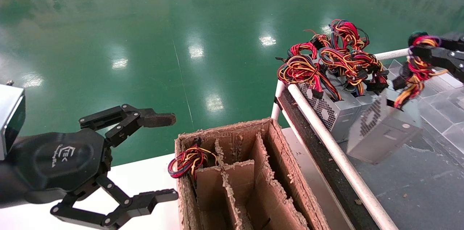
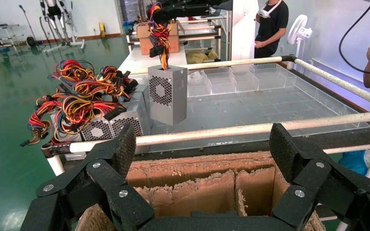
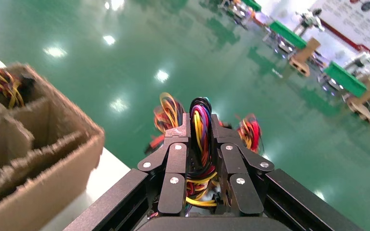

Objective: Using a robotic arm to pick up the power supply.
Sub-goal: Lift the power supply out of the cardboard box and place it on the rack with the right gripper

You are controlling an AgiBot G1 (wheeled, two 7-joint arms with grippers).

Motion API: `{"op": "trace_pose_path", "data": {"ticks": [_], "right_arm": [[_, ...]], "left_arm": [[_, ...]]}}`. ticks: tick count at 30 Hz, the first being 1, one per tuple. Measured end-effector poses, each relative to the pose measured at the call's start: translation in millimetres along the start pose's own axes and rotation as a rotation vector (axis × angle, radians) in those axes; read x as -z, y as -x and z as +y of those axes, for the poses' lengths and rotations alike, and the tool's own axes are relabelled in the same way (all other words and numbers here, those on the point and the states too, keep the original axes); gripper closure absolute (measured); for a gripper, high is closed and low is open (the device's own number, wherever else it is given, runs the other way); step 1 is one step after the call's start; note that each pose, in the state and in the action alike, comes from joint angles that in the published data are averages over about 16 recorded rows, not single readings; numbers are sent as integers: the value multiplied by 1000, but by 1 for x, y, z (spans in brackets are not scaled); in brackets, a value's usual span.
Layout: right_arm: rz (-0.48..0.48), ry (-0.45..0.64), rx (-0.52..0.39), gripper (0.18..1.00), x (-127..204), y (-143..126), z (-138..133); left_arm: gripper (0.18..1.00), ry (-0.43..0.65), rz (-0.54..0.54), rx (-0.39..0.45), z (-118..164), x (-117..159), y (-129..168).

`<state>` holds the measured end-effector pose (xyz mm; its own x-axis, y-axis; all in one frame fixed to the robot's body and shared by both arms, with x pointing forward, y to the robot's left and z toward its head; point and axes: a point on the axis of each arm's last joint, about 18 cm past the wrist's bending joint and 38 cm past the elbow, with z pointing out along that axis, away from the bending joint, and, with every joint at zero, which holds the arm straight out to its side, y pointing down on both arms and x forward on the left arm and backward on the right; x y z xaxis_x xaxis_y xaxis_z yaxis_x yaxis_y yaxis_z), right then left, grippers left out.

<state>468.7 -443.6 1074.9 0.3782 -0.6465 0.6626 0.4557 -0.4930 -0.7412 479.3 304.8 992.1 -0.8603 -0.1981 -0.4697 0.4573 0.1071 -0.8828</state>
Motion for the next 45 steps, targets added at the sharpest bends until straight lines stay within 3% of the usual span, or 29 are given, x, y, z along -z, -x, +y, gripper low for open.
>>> {"op": "trace_pose_path", "data": {"ticks": [18,45], "right_arm": [[0,8,-97,919,-24,28,57],[-26,-15,-126,901,-68,23,74]], "left_arm": [[184,0,0,0,0,0,0],[184,0,0,0,0,0,0]]}}
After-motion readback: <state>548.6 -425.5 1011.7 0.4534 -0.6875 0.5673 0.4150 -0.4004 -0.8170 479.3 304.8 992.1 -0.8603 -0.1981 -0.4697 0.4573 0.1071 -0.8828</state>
